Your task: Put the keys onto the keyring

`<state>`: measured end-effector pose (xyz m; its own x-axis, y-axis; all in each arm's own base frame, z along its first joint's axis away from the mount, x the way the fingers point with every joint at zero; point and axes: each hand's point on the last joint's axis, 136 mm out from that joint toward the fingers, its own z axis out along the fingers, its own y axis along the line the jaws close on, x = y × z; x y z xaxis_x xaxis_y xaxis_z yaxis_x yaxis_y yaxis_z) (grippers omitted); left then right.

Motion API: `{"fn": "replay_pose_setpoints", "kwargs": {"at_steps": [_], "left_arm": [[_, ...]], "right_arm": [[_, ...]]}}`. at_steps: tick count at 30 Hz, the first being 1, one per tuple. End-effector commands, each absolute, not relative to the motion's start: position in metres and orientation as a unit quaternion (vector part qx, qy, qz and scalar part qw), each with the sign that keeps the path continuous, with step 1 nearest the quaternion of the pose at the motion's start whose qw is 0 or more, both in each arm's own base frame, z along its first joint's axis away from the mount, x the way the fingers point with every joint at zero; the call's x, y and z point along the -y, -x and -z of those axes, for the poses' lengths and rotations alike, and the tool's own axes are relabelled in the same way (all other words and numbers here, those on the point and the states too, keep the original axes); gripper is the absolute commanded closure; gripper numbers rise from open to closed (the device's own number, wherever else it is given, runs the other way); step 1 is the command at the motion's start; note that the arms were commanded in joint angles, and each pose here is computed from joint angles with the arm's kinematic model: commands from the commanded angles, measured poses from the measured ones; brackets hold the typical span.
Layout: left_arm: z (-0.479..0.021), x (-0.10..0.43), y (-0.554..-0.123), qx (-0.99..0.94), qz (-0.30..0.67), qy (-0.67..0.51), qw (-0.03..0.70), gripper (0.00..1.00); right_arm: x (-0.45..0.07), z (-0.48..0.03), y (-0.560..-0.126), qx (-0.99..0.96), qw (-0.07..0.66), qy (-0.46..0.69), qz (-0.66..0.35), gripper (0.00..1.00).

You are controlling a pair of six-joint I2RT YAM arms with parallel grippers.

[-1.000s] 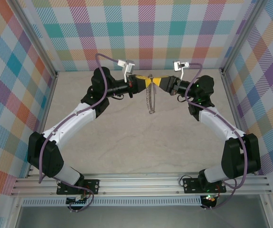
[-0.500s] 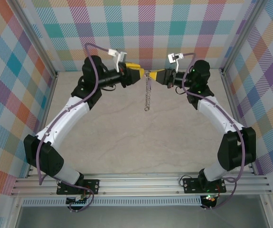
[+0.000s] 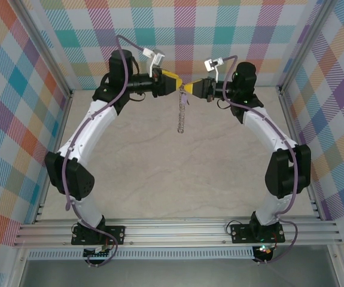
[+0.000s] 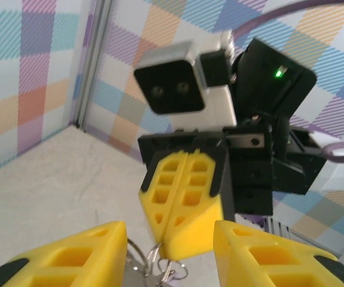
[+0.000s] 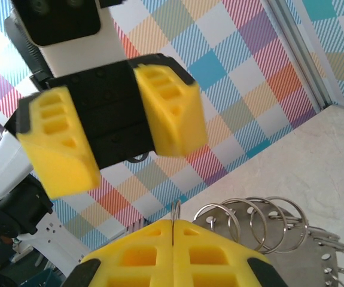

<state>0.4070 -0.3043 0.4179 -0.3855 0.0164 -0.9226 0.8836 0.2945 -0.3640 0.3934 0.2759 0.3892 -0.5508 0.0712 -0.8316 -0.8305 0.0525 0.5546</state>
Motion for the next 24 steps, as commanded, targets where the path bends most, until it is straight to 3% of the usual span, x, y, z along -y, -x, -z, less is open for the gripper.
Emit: {"fn": "replay_pose_setpoints", "kwargs": {"at_steps": [1, 9, 24], "left_arm": [[-0.417, 0.302, -0.407, -0.669, 0.500, -0.353, 0.422, 0.58], [-0.406, 0.305, -0.434, -0.669, 0.515, -0.354, 0.401, 0.63], [-0.391, 0.308, -0.432, -0.670, 0.533, -0.363, 0.368, 0.70]], "right_arm": [[-0.275, -0.401, -0.396, -0.606, 0.375, 0.335, -0.616, 1.00], [-0.274, -0.400, -0.414, -0.603, 0.373, 0.335, -0.620, 1.00], [-0.268, -0.401, -0.418, -0.599, 0.375, 0.331, -0.625, 1.00]]}}
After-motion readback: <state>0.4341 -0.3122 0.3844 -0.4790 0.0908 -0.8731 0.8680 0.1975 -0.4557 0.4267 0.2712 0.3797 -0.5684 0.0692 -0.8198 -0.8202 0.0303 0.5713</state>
